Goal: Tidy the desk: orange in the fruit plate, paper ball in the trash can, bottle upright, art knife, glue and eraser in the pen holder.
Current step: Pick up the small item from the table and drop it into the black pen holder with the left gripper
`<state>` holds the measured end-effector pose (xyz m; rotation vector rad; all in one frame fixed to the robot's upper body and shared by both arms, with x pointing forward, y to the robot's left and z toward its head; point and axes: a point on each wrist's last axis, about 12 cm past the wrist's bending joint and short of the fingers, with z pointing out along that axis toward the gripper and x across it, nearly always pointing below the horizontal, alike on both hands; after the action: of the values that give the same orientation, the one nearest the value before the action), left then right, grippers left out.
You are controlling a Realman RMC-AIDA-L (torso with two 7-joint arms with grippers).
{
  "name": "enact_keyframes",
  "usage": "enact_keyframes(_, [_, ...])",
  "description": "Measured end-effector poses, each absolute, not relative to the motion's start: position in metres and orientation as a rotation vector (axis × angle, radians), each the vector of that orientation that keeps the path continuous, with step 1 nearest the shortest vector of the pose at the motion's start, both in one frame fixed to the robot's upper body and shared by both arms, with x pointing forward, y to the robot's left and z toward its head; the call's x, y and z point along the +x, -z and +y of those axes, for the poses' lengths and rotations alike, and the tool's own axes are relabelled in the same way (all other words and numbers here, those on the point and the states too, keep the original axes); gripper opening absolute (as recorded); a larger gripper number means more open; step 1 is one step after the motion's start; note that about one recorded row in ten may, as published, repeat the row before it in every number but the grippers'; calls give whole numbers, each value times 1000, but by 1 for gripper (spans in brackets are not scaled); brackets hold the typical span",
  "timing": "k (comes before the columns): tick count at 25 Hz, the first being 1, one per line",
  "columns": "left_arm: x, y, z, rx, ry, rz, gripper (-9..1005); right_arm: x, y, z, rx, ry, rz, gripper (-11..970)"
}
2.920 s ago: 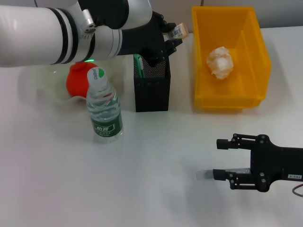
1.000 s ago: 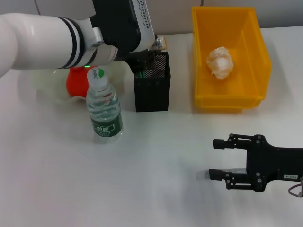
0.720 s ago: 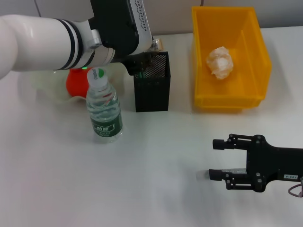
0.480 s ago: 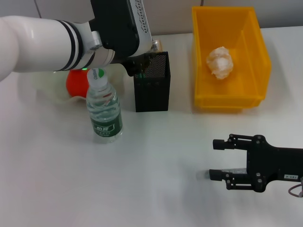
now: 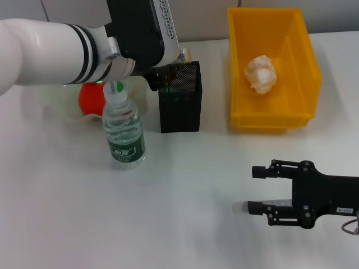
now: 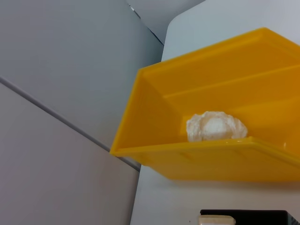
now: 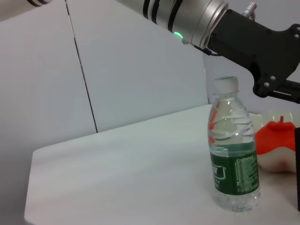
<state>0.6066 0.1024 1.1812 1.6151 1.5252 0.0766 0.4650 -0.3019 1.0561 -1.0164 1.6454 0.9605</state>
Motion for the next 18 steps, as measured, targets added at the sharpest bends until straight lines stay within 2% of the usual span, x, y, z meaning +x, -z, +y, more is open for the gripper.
enact_keyframes(12, [606, -1180, 103, 1627, -75, 1530, 290, 464, -1057, -301, -1018, -972, 1638, 730])
enact_keyframes(18, [605, -1179, 103, 1631, -71, 1537, 393, 463, -1057, -302, -1015, -974, 1640, 730])
